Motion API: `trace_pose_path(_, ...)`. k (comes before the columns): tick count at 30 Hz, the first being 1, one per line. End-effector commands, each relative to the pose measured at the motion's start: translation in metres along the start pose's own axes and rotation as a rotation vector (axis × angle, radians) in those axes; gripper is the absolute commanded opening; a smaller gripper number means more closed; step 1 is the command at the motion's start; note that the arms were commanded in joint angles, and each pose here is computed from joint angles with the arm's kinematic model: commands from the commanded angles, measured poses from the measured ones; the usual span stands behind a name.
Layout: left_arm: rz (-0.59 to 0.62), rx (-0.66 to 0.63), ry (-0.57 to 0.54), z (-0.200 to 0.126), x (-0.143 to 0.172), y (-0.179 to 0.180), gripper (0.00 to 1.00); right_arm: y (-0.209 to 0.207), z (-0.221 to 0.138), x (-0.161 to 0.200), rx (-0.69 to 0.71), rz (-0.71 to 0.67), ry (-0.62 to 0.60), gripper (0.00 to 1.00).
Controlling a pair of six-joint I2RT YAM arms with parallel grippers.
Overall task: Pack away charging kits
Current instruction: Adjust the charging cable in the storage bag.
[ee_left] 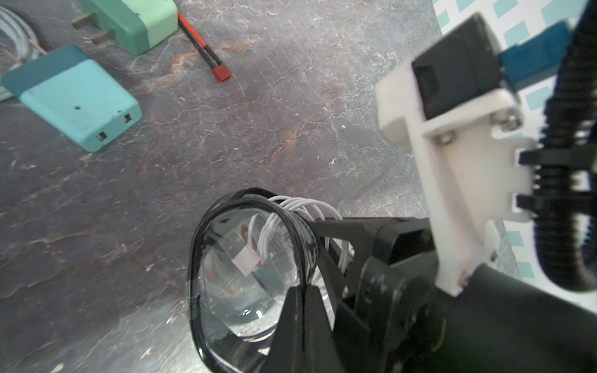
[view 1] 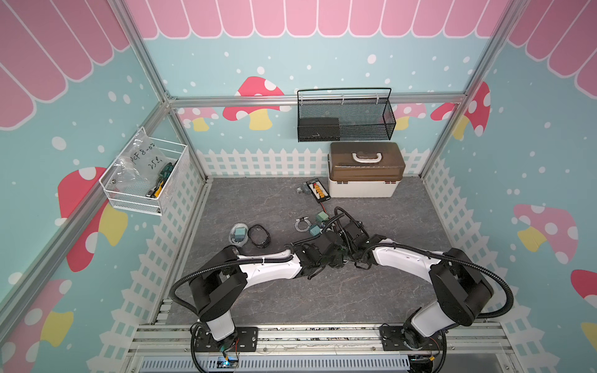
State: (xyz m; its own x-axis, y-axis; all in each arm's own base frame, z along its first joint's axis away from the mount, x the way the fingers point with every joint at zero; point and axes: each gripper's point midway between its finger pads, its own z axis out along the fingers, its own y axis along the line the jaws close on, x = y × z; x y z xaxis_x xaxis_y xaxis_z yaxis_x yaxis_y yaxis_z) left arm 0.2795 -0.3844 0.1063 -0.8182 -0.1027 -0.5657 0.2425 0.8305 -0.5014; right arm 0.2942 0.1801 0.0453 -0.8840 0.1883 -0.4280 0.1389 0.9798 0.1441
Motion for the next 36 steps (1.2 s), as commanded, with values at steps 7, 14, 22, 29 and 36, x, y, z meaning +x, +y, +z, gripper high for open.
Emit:
trace_pose_path(7,-0.048,0.123,0.003,-0.001,0.007,-0.019,0.00,0.016,-0.008,-0.021,-0.050,0.050,-0.061,0.00)
trace_pose_path(14,-0.114,0.111,-0.055,-0.010,0.003,-0.006,0.00,0.017,-0.015,-0.024,-0.088,0.088,-0.061,0.24)
trace_pose_path(22,-0.134,0.074,-0.087,-0.013,-0.001,0.004,0.00,0.017,-0.030,-0.025,-0.154,0.077,-0.067,0.41)
trace_pose_path(29,-0.157,0.044,-0.101,-0.010,-0.008,0.013,0.00,0.006,-0.034,-0.018,-0.171,0.075,-0.053,0.58)
trace_pose_path(36,-0.153,0.008,-0.107,-0.007,-0.013,0.017,0.00,-0.009,-0.044,-0.032,-0.186,0.098,-0.096,0.58)
